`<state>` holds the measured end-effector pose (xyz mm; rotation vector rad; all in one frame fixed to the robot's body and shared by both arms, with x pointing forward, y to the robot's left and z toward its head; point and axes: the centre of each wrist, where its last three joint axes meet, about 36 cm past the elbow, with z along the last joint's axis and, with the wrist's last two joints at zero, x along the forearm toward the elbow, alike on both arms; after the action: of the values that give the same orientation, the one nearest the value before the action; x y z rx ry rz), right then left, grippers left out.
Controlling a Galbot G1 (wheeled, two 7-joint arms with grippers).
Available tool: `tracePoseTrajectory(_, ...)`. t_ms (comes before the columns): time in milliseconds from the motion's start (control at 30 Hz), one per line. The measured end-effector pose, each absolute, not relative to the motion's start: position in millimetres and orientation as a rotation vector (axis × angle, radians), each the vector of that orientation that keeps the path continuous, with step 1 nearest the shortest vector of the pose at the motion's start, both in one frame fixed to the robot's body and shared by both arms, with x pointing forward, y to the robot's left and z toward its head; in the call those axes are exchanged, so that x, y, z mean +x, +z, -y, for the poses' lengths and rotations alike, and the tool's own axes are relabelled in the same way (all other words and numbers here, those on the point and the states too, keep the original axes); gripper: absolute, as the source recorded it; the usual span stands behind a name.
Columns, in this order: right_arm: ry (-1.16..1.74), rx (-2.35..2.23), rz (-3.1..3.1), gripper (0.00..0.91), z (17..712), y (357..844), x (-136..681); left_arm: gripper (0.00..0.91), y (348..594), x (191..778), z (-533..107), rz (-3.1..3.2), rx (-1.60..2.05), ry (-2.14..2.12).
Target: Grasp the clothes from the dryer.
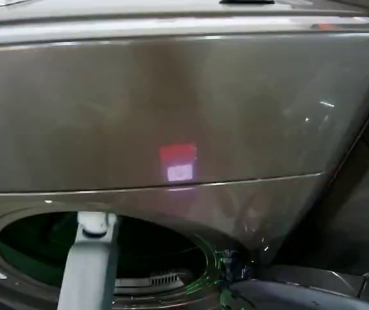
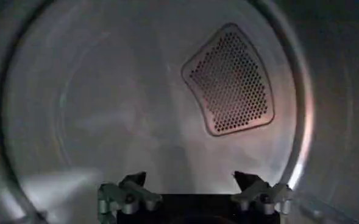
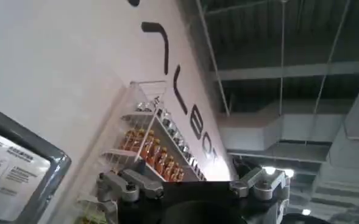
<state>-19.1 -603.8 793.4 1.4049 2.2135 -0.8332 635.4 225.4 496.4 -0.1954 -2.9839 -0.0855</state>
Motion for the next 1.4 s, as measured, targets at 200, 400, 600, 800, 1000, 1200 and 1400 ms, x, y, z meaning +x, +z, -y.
tracePoseTrajectory(200,-0.832,1.409,-2.217,0.907,604.0,792.4,-19.3,0.907,502.3,662.7,-229.1,2.927,-0.218,-0.135)
tracePoseTrajectory(400,-0.836,1.410,-2.218,0.907,604.1,793.5,-20.5,0.907,506.7,684.1,-230.3,2.828,-0.283,-0.220)
tracePoseTrajectory(600,-0.839,1.407,-2.221,0.907,602.9,792.9,-19.6,0.907,513.6,706.1,-231.0,2.696,-0.417,-0.410)
tracePoseTrajectory(800,-0.841,1.416,-2.221,0.907,602.4,791.7,-22.5,0.907,507.6,729.4,-227.9,2.519,-0.542,-0.606)
tracePoseTrajectory(1000,-0.843,1.419,-2.220,0.907,601.7,790.9,-23.8,0.907,502.7,746.8,-234.2,2.340,-0.639,-0.809)
tracePoseTrajectory(1200,-0.847,1.420,-2.225,0.907,602.4,789.0,-21.7,0.907,498.4,758.3,-246.9,2.138,-0.691,-1.022)
tracePoseTrajectory(1400,-0.849,1.423,-2.229,0.907,602.4,787.1,-20.4,0.907,500.6,766.4,-263.5,1.941,-0.725,-1.198)
